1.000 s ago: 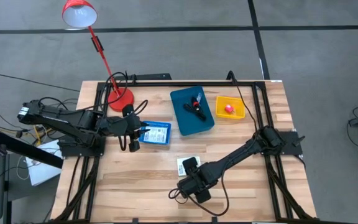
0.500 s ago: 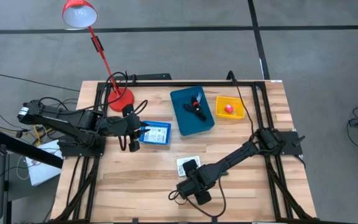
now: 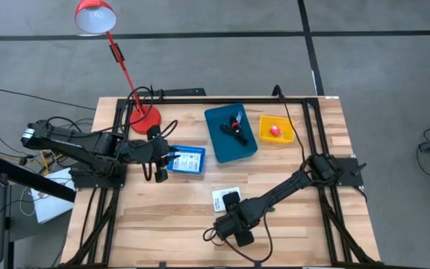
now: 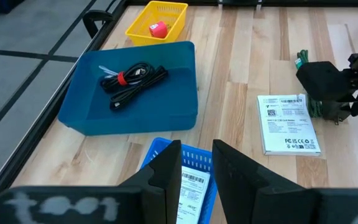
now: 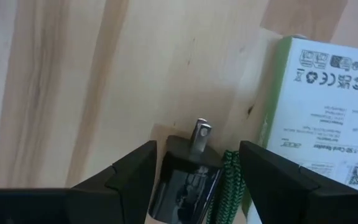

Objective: Pick and place items into bin
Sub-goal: Put the black charger adapter into the yellow basket

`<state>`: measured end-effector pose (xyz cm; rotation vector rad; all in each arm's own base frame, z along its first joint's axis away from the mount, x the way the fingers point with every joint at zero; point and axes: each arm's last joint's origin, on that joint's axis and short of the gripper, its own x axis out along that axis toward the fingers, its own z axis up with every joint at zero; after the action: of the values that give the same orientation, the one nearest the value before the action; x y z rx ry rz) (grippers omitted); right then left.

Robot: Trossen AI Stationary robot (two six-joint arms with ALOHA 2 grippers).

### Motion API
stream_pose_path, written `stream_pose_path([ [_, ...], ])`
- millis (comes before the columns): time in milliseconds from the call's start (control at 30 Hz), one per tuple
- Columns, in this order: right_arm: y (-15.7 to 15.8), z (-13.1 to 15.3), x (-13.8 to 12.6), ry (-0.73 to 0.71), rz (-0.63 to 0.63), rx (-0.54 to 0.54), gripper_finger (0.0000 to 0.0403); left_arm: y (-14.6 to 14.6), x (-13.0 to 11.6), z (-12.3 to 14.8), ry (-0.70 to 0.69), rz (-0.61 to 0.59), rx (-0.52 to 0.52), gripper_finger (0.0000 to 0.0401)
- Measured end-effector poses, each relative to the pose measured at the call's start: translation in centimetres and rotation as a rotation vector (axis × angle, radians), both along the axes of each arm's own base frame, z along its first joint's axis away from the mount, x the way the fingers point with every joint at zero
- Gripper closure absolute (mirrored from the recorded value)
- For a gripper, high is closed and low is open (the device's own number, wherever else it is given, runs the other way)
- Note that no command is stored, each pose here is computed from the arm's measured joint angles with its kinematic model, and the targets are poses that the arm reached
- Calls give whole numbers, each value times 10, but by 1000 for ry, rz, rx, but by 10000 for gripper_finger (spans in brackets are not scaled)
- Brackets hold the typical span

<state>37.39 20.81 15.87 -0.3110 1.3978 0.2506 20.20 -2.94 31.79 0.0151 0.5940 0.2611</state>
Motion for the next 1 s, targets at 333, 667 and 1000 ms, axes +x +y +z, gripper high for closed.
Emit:
stream_pose_path([
  [333, 5, 0, -6, 18, -64, -13, 179, 0, 0, 0, 0, 0, 0, 321],
  [667, 7, 0, -7, 26, -76, 3, 194, 0, 0, 0, 0, 1, 0, 321],
  [1000, 7, 1, -8, 27, -96, 9, 282, 0, 0, 0, 0, 0, 0, 321],
])
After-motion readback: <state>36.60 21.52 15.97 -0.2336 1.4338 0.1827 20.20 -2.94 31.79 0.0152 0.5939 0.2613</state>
